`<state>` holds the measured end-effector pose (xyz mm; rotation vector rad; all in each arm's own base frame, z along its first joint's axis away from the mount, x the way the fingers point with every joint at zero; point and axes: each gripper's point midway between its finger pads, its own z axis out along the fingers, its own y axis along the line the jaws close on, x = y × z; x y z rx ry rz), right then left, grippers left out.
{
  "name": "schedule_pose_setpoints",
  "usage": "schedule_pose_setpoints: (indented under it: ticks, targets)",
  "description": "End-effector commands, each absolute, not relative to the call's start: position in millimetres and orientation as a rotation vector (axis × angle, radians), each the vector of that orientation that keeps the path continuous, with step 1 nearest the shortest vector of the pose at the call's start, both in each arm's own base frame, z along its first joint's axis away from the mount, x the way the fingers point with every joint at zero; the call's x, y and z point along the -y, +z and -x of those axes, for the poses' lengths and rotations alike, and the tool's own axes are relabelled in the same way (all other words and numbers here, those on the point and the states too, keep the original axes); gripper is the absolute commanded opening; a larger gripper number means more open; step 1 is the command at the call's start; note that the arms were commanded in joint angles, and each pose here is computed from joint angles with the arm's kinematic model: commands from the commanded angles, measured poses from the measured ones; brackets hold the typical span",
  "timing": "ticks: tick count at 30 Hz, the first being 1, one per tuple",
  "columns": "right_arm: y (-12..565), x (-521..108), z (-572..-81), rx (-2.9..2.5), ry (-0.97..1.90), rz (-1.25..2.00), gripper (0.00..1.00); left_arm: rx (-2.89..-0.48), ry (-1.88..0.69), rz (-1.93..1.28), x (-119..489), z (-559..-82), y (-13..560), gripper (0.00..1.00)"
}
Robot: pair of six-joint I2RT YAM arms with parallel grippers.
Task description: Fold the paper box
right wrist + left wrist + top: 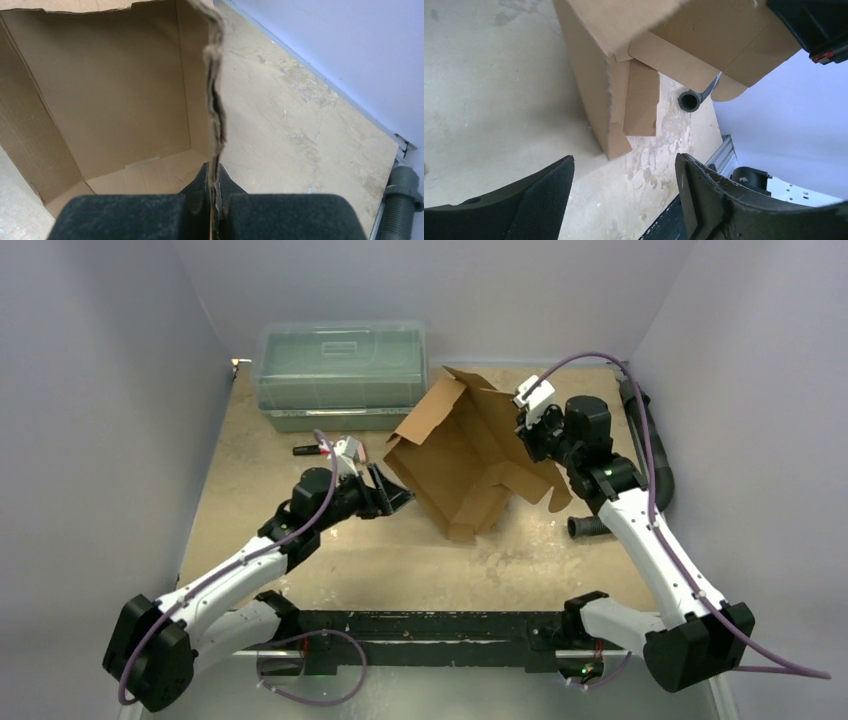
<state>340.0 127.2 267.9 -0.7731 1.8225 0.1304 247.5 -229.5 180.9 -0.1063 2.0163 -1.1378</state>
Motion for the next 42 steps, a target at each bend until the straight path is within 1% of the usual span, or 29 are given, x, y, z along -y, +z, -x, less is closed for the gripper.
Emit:
schedule_pose_setpoints:
  ticks: [1,5,8,9,13,14,15,16,18,24,32,37,42]
  targets:
    - [292.3,-127.6,-340.7,-1.736,0.200,0.667,0.00,-1.917,-1.078,0.093,247.9,-270.7,209.4,0.69]
    - [293.3,-127.6,-336.5,-1.715,0.226,0.638,0.00,-1.923,-1.028,0.152,254.6,-282.2,202.0,0.63]
    - [294.8,-128.0,-334.3,-1.701,0.250,0.615,0.00,-1.927,-0.886,0.229,242.9,-302.1,196.9,0.60]
    - [294.8,-128.5,-333.8,-1.699,0.258,0.607,0.00,-1.925,-0.855,0.239,241.0,-307.6,196.4,0.56]
    - [295.8,-130.1,-331.4,-1.681,0.296,0.567,0.00,-1.918,-0.794,0.265,241.8,-324.8,197.1,0.35]
    - [296.8,-131.2,-330.3,-1.677,0.318,0.542,0.00,-1.918,-0.777,0.271,242.1,-329.4,196.3,0.27]
    - [296.4,-131.7,-329.3,-1.673,0.333,0.527,0.00,-1.917,-0.748,0.277,240.7,-334.7,195.6,0.15]
    - [297.4,-132.7,-328.2,-1.667,0.352,0.507,0.00,-1.922,-0.707,0.285,238.1,-339.7,194.1,0.07]
    - [297.1,-135.0,-325.9,-1.661,0.387,0.475,0.00,-1.933,-0.594,0.303,227.7,-349.9,191.8,0.01]
    - [296.5,-143.7,-316.4,-1.637,0.469,0.473,0.00,-1.948,-0.293,0.283,202.6,-375.2,194.0,0.00]
    - [291.1,-163.0,-305.8,-1.628,0.628,0.491,0.00,-1.931,-0.107,0.294,189.4,-395.6,199.3,0.00]
    - [272.0,-170.9,-303.2,-1.627,0.685,0.508,0.00,-1.886,-0.071,0.388,183.1,-403.7,202.6,0.00]
    - [253.3,-166.7,-307.8,-1.637,0.650,0.495,0.00,-1.864,-0.170,0.441,192.5,-401.8,190.5,0.00]
